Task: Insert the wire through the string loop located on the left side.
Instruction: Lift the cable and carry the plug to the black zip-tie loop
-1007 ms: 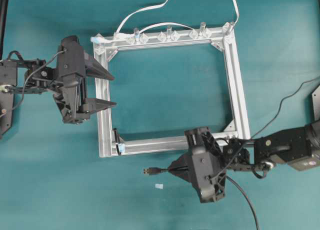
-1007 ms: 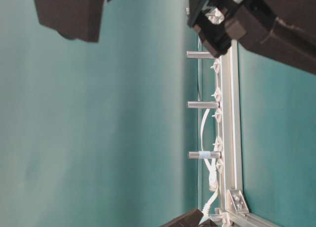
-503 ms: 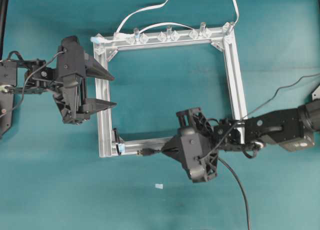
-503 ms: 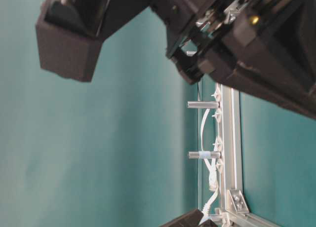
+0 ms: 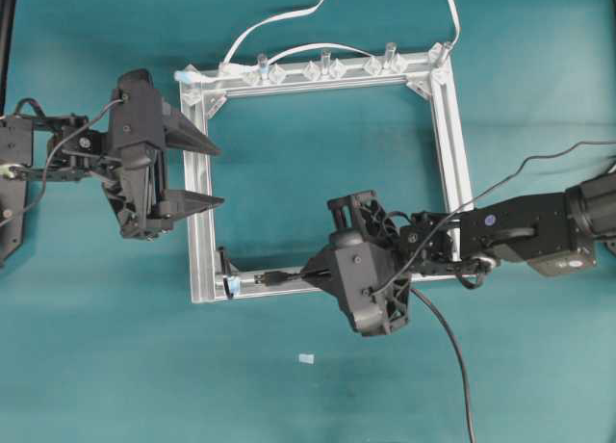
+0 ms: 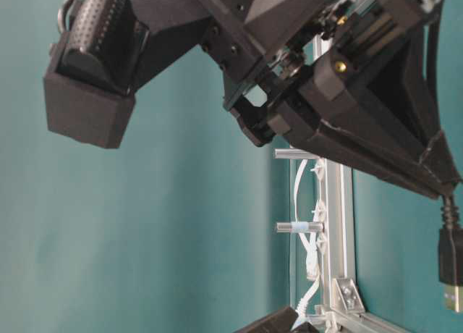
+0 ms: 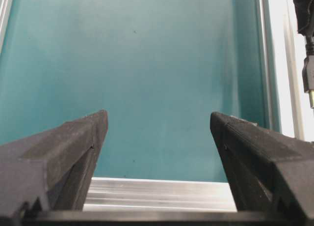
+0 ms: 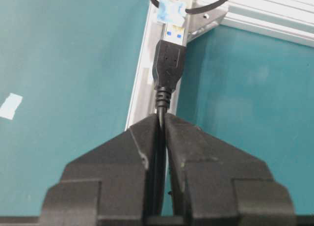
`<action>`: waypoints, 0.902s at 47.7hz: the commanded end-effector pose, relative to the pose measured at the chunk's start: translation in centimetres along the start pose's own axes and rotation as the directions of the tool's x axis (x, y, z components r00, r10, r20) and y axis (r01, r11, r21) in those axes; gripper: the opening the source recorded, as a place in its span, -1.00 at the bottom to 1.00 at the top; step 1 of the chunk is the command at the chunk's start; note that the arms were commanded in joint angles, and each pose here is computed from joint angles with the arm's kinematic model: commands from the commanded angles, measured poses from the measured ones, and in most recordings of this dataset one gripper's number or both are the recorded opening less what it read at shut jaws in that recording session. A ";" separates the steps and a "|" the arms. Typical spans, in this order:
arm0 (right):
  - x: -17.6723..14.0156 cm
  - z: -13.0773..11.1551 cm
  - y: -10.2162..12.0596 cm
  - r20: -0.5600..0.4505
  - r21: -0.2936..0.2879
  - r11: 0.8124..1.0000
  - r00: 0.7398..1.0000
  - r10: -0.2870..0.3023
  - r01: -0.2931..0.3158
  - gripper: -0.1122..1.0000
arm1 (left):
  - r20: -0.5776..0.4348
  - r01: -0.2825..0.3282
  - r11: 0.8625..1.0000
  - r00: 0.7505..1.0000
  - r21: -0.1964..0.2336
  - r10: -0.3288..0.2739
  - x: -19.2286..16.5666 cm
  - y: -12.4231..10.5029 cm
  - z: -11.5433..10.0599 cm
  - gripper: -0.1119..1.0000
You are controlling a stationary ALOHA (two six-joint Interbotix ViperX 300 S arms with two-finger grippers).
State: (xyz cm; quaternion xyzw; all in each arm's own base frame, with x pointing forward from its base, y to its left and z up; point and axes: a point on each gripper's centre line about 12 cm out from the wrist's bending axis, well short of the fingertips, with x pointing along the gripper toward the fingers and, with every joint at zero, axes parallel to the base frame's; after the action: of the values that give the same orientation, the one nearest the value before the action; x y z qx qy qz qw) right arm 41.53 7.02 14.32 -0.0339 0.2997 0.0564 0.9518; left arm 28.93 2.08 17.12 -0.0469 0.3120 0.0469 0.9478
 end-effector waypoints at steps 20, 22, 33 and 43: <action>-1.0 1.9 -0.3 0.056 0.002 1.000 0.998 -0.006 0.006 -0.68 | 0.021 0.006 1.000 1.000 0.010 -0.007 -0.3 -0.2 0.5 0.74; -1.0 1.9 -0.3 0.056 0.002 1.000 0.998 -0.006 0.006 -0.68 | 0.023 0.006 1.000 1.000 0.010 -0.007 -0.3 -0.2 0.6 0.74; -1.0 1.9 -0.3 0.056 0.002 1.000 0.998 -0.006 0.006 -0.68 | 0.021 0.006 1.000 1.000 0.010 -0.007 -0.3 -0.2 0.5 0.74; -1.0 1.9 -0.3 0.056 0.002 1.000 0.998 -0.006 0.006 -0.68 | 0.023 0.006 1.000 1.000 0.010 -0.007 -0.3 -0.2 0.5 0.74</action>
State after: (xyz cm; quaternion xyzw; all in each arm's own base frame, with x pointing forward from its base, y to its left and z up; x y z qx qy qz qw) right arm 41.52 6.89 14.27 -0.0342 0.3004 0.0552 0.9516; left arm 28.89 2.03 17.07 -0.0467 0.3127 0.0462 0.9476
